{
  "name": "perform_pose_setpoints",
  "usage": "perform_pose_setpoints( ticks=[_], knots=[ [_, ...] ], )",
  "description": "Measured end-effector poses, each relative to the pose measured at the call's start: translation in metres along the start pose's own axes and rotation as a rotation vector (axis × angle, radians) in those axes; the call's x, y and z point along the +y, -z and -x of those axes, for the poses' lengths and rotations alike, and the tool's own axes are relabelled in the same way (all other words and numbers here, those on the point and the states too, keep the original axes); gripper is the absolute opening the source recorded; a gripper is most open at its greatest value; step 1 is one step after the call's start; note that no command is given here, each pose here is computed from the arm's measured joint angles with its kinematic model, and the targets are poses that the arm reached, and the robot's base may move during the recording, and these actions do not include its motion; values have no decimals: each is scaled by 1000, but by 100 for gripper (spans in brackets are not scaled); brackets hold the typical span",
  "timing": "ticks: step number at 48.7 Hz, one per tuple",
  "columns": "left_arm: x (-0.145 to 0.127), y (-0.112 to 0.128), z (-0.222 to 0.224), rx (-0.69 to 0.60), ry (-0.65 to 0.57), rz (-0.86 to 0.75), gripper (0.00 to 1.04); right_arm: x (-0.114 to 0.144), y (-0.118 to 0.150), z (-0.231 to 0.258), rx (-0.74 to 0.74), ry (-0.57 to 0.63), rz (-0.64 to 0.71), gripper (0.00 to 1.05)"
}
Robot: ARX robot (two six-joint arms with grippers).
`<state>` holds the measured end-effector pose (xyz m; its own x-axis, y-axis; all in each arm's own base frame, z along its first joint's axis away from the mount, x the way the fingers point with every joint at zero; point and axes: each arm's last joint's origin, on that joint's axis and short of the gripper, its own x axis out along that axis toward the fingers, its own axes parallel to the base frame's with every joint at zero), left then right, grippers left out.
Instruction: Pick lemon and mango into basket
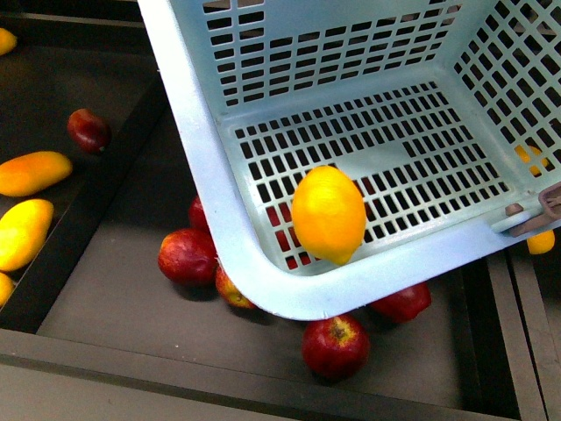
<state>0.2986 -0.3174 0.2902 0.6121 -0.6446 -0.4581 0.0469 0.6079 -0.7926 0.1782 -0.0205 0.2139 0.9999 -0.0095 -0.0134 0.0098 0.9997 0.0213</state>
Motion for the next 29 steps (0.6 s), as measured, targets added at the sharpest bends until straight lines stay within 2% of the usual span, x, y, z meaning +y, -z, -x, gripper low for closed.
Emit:
perform_pose_setpoints(
  ticks=[6, 14, 18, 29],
  knots=[
    [0, 0, 0, 6, 3, -1, 5, 4, 8, 9, -5, -2, 10, 2],
    [0, 0, 0, 5, 2, 2, 5, 11, 19, 22, -4, 18, 15, 2],
    [0, 0, 0, 5, 2, 1, 5, 18, 25, 28, -5, -8, 16, 2],
    [0, 0, 0, 5, 2, 1, 5, 19, 34, 40, -4, -6, 15, 2]
  ],
)
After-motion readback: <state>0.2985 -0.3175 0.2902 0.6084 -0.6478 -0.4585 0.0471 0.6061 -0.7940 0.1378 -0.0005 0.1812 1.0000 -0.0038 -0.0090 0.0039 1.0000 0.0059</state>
